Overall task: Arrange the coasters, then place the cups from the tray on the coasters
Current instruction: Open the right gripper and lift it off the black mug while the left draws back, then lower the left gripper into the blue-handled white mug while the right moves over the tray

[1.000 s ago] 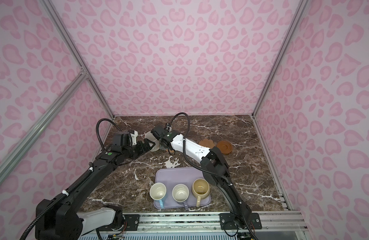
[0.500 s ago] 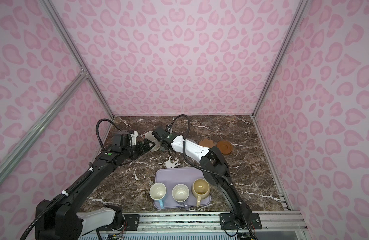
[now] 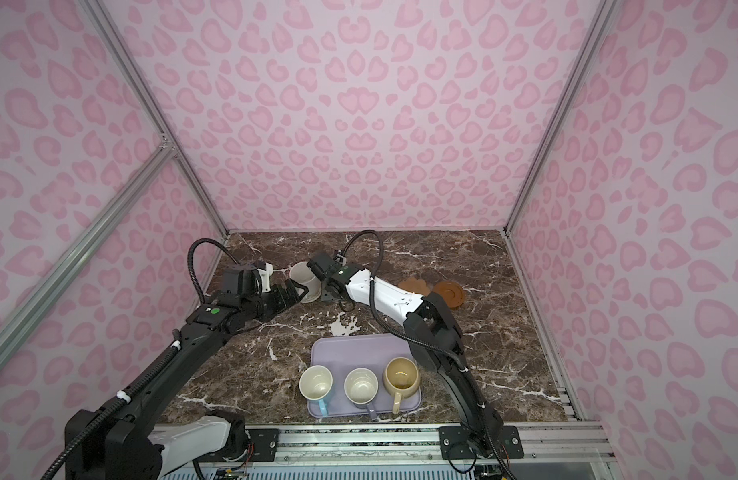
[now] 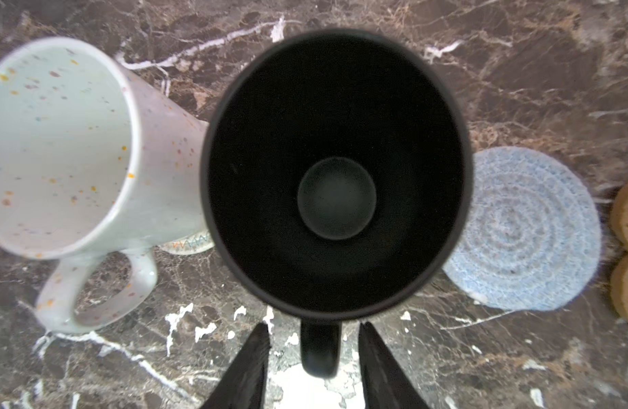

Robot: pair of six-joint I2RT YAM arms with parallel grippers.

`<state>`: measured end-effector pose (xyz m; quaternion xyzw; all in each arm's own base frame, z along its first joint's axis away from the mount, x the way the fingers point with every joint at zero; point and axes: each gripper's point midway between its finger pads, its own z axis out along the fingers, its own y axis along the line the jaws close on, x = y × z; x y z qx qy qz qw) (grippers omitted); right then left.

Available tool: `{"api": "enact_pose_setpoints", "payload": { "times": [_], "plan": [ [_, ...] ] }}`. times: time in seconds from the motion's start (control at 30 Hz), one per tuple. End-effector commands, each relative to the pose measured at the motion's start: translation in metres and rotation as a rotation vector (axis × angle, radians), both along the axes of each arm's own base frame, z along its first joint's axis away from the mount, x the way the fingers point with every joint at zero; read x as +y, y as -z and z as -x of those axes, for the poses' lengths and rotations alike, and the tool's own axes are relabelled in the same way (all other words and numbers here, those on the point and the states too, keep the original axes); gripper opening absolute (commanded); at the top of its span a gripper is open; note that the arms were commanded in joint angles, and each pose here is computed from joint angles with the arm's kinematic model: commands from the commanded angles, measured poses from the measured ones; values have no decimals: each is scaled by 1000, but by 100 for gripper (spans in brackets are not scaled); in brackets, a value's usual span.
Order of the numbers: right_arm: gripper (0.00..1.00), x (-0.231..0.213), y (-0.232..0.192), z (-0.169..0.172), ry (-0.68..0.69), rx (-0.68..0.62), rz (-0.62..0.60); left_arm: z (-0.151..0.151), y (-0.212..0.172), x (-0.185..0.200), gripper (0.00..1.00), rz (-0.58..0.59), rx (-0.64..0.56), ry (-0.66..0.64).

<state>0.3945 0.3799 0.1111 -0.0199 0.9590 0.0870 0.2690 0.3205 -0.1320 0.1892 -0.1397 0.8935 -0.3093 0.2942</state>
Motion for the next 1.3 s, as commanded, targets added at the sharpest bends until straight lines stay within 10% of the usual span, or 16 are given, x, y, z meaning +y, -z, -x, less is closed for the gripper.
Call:
{"api": "enact_pose_setpoints", "payload": {
  "times": [0.0, 0.1, 0.6, 1.27],
  "plan": [
    [54, -1, -15, 6, -23, -18, -18, 13, -6, -2, 96, -21, 19, 43],
    [97, 4, -40, 20, -68, -14, -120, 33, -10, -3, 96, -86, 44, 86],
    [94, -49, -107, 89, -336, -110, -117, 135, -4, -1, 96, -264, 131, 163],
    [94, -107, -48, 134, -355, -17, -116, 219, 60, -45, 96, -429, 288, 279]
  ]
}}
